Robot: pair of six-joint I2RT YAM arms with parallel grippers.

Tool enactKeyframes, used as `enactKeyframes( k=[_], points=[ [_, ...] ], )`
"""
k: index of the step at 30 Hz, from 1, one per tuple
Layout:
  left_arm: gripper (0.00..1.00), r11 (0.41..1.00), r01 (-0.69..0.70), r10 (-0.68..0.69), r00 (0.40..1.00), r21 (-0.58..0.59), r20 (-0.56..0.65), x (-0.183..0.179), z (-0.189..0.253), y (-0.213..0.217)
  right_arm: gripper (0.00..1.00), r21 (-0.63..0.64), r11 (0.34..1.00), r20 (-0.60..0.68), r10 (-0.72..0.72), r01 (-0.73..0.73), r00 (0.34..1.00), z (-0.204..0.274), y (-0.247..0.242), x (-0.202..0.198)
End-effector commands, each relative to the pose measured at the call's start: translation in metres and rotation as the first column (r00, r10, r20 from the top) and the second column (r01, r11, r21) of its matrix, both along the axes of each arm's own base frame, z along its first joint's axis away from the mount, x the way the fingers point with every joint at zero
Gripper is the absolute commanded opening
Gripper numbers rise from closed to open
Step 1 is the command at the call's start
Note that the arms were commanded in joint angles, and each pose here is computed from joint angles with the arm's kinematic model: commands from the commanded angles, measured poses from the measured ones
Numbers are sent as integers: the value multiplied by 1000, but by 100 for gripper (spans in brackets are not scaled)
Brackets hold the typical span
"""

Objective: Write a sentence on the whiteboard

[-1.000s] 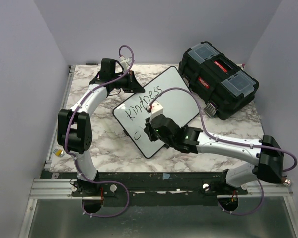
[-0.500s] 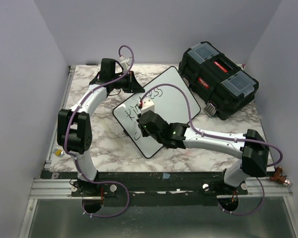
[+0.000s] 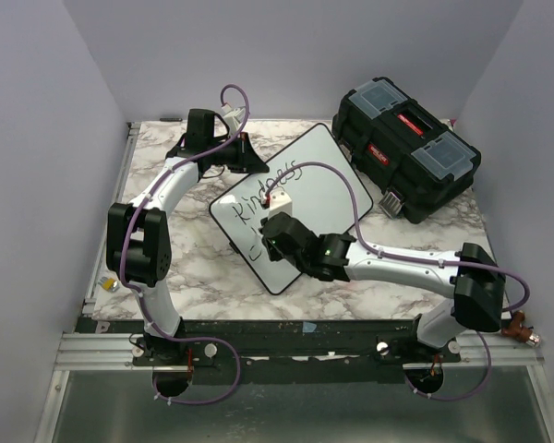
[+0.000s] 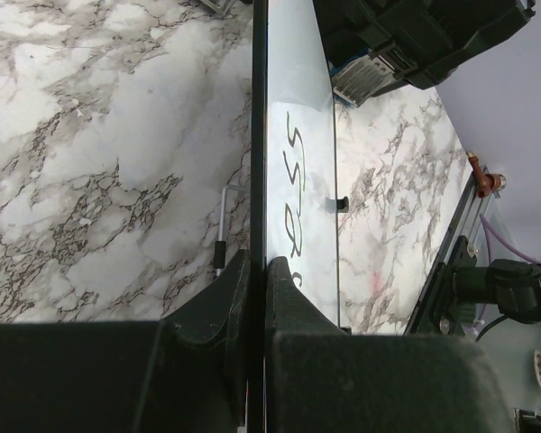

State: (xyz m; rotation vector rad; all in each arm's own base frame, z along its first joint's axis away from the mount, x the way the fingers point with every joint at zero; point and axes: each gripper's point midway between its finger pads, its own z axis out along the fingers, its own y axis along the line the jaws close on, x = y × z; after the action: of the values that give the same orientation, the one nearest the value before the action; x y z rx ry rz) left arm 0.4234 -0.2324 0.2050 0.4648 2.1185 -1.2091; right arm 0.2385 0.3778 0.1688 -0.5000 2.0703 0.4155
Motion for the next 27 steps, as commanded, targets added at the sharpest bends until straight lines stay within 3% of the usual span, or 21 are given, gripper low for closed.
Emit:
enactKeyframes(
  k=[1, 15, 27],
  points=[
    [0, 997, 45, -46, 999, 63, 6, -15, -17, -8, 1, -46, 999, -74, 4, -7, 997, -27, -16, -15],
    [0, 997, 44, -45, 999, 61, 13, -14, -14, -8, 1, -61, 997, -151, 34, -44, 988, -41, -31, -35],
    [0, 997, 46, -47, 999, 61, 11, -16, -15, -8, 1, -78, 997, -107, -16, 8, 994, -30, -26, -20]
  ],
)
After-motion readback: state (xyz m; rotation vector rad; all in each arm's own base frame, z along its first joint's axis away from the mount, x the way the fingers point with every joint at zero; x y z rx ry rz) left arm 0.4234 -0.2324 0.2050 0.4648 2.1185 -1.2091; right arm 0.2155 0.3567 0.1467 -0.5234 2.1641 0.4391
